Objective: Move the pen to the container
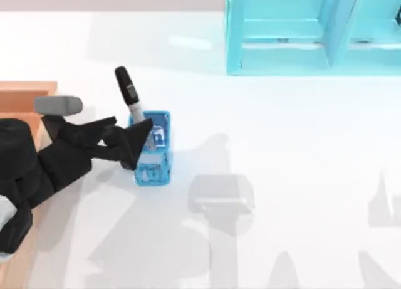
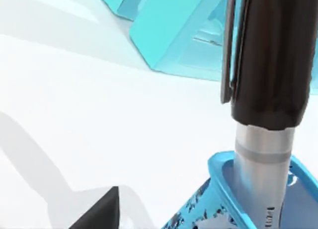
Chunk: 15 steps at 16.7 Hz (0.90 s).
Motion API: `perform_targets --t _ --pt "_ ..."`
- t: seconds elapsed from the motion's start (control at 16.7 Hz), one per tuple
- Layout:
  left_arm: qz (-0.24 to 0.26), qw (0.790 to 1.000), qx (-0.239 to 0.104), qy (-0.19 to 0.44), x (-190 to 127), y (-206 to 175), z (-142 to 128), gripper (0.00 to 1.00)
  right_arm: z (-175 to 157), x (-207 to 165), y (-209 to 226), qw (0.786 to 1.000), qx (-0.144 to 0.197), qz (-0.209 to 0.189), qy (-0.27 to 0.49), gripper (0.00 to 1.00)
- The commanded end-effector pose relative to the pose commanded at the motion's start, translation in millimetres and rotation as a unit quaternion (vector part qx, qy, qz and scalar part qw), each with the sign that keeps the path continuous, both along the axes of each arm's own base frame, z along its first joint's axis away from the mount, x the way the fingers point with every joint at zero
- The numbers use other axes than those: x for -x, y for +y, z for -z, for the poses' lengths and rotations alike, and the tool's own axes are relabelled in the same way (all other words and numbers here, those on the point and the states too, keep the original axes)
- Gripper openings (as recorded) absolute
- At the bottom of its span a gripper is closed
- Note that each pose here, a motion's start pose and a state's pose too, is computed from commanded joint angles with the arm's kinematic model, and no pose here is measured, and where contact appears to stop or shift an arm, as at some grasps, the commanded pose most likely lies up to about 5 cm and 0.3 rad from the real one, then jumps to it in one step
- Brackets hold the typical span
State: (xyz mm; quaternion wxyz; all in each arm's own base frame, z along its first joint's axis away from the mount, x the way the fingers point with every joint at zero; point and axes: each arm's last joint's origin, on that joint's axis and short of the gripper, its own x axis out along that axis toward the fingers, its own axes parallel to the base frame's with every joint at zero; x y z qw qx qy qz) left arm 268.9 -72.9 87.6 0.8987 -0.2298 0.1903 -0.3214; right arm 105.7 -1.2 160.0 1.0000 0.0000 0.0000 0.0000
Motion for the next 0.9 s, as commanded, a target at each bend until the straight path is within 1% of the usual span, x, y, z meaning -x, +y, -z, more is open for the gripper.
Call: perform_targets --t 0.3,0.66,0.9 --pt "0.0 1.0 0.0 0.0 -27 -25 12 1.0 0 0 0 1.0 0.0 0.0 0.0 1.0" --pt "0.0 1.0 0.0 0.0 -31 -29 14 1.0 0 0 0 1.0 0.0 0.0 0.0 1.0" --pt "0.0 1.0 0.0 0.0 -31 -29 14 0.7 0 0 0 1.0 0.0 0.0 0.0 1.0"
